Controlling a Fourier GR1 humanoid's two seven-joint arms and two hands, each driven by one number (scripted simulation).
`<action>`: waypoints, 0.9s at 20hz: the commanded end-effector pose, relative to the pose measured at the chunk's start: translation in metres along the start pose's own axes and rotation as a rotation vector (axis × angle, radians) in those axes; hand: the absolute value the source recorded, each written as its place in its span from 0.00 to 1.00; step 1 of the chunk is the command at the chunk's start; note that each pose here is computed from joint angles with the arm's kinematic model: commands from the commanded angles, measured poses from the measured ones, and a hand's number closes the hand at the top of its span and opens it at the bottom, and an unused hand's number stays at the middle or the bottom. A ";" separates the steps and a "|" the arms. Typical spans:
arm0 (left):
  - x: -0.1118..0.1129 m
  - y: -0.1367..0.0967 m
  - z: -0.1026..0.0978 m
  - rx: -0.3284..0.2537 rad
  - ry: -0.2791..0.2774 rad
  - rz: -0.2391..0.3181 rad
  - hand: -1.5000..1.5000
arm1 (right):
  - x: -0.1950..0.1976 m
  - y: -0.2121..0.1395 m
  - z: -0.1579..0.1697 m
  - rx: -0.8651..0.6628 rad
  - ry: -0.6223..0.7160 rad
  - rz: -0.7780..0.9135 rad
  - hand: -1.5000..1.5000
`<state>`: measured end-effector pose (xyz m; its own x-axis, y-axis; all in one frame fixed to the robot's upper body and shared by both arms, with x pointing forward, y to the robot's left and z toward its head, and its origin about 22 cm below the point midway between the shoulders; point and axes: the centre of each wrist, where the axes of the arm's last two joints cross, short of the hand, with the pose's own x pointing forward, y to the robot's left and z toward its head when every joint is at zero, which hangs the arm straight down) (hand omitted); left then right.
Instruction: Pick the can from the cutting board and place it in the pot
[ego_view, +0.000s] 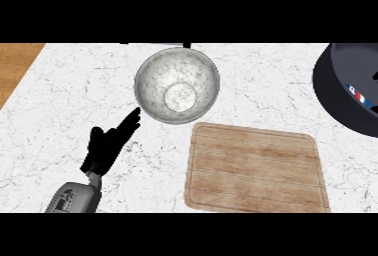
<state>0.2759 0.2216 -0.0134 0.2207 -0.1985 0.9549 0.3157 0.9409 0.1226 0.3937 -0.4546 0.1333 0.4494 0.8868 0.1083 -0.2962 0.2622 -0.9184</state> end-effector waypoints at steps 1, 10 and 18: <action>-0.001 -0.003 0.002 0.008 -0.016 -0.004 0.50 | 0.033 0.021 -0.007 0.060 0.006 -0.026 0.00; -0.017 0.003 0.013 0.018 0.007 0.035 0.50 | 0.036 0.000 -0.004 -0.320 -0.264 -0.726 0.00; -0.021 0.004 0.016 0.026 0.000 0.004 0.50 | -0.018 -0.049 0.014 -0.605 -0.187 -1.056 0.00</action>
<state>0.2657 0.2278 -0.0213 0.2280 -0.1830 0.9563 0.2878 0.9510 0.1133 0.4007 -0.4567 0.1657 0.1617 0.4823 0.8610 0.4738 0.7274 -0.4964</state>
